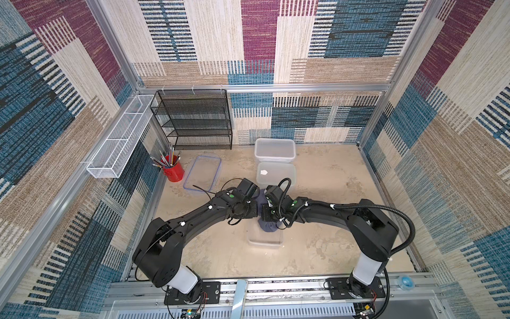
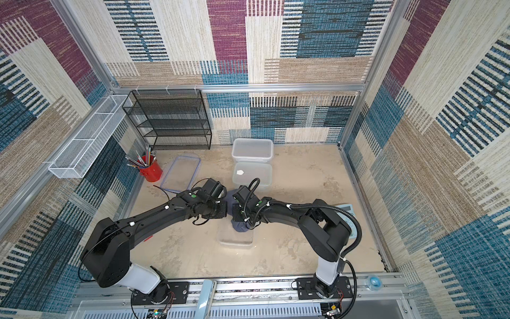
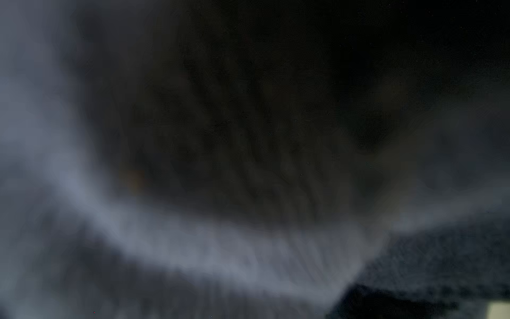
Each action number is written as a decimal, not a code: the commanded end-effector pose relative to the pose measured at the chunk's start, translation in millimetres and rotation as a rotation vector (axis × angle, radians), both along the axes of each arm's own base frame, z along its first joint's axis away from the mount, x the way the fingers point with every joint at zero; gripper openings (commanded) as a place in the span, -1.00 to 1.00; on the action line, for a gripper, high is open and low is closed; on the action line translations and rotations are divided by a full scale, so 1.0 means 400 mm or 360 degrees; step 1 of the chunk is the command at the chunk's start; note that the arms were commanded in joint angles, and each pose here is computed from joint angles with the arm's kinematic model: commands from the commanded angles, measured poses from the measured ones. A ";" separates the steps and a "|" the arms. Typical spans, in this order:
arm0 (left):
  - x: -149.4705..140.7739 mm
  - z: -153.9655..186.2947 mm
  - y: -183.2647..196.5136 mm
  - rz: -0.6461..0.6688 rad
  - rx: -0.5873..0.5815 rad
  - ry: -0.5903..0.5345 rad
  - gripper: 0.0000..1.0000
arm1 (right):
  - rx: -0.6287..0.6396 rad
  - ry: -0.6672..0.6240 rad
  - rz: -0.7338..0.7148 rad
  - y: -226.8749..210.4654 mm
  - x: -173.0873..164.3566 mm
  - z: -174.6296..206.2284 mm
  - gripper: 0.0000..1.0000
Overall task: Wipe the insides of the lunch boxes
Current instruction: Wipe the dirt inside the lunch box.
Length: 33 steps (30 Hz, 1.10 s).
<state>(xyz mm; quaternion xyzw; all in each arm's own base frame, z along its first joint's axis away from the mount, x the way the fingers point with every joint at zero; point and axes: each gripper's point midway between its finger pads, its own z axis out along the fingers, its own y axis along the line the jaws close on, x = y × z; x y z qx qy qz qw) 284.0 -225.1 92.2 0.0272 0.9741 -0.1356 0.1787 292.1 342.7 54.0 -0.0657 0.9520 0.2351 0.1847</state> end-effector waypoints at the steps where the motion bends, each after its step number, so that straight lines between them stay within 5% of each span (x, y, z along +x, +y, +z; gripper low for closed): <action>1: -0.023 -0.003 -0.030 -0.0039 -0.0058 0.0049 -1.00 | -0.0082 -0.0018 -0.0067 0.011 0.045 -0.027 -1.00; 10: -0.071 -0.028 -0.044 -0.0090 -0.0056 0.0098 -1.00 | 0.0038 -0.0091 -0.0147 0.092 0.126 0.020 -1.00; 33: 0.037 0.033 0.010 0.0293 0.0114 -0.0125 -1.00 | 0.0238 0.0318 0.0503 0.093 -0.247 0.027 -1.00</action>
